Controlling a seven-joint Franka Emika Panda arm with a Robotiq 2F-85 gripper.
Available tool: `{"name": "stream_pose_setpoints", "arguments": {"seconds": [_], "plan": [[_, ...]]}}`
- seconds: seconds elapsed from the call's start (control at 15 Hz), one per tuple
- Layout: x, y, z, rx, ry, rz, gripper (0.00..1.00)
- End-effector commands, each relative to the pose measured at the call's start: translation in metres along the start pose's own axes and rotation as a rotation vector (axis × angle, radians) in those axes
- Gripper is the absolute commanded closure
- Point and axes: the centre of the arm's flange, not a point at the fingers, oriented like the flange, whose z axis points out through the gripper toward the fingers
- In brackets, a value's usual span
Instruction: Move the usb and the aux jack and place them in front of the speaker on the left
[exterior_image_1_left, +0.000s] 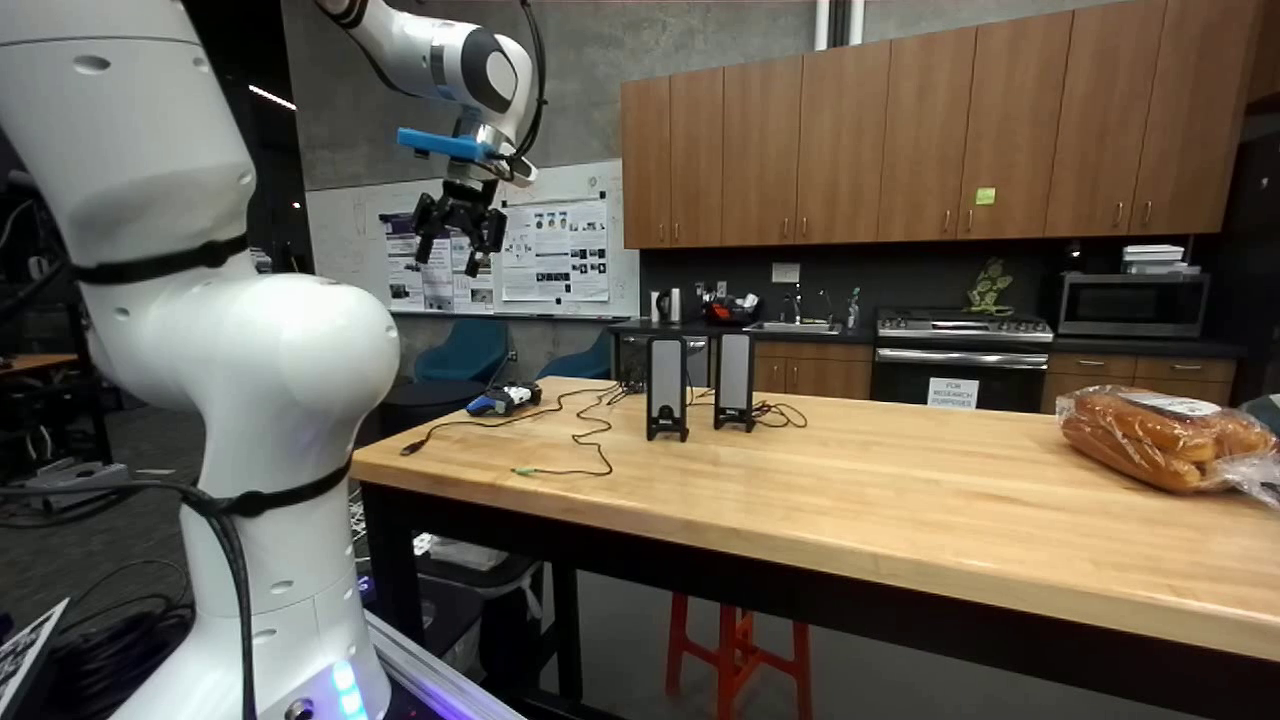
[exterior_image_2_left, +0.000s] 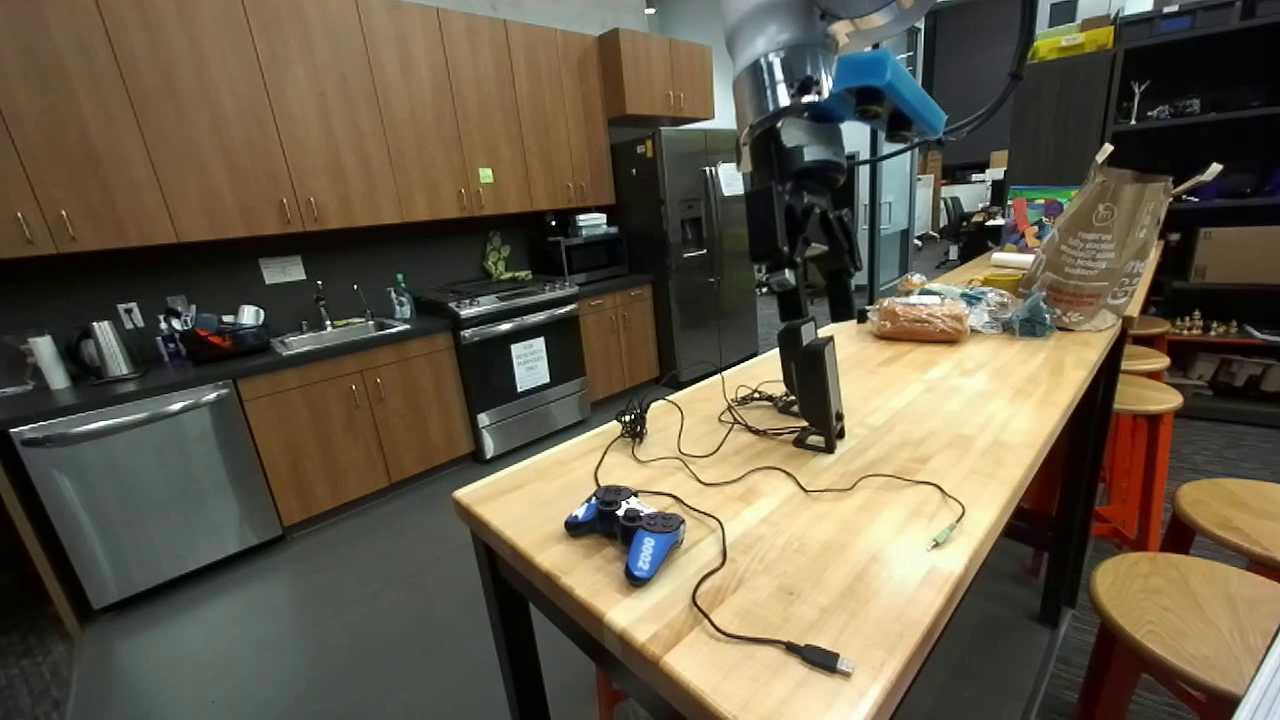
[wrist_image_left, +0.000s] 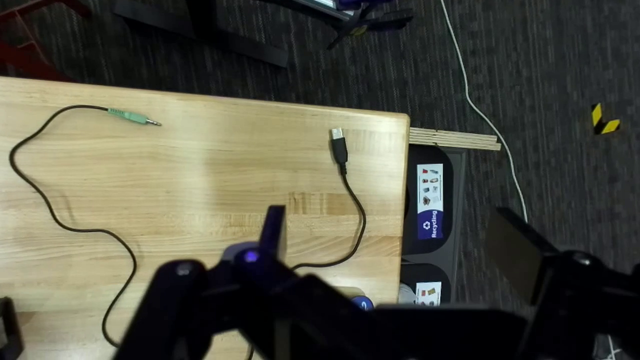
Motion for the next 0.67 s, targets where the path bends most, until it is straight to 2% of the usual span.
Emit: {"name": "stream_pose_setpoints", "arguments": {"seconds": [0.0, 0.6], "plan": [[0.01, 0.001, 0.019, -0.007, 0.024, -0.009, 0.0], [0.034, -0.005, 0.082, -0.022, 0.044, -0.023, 0.0]]}}
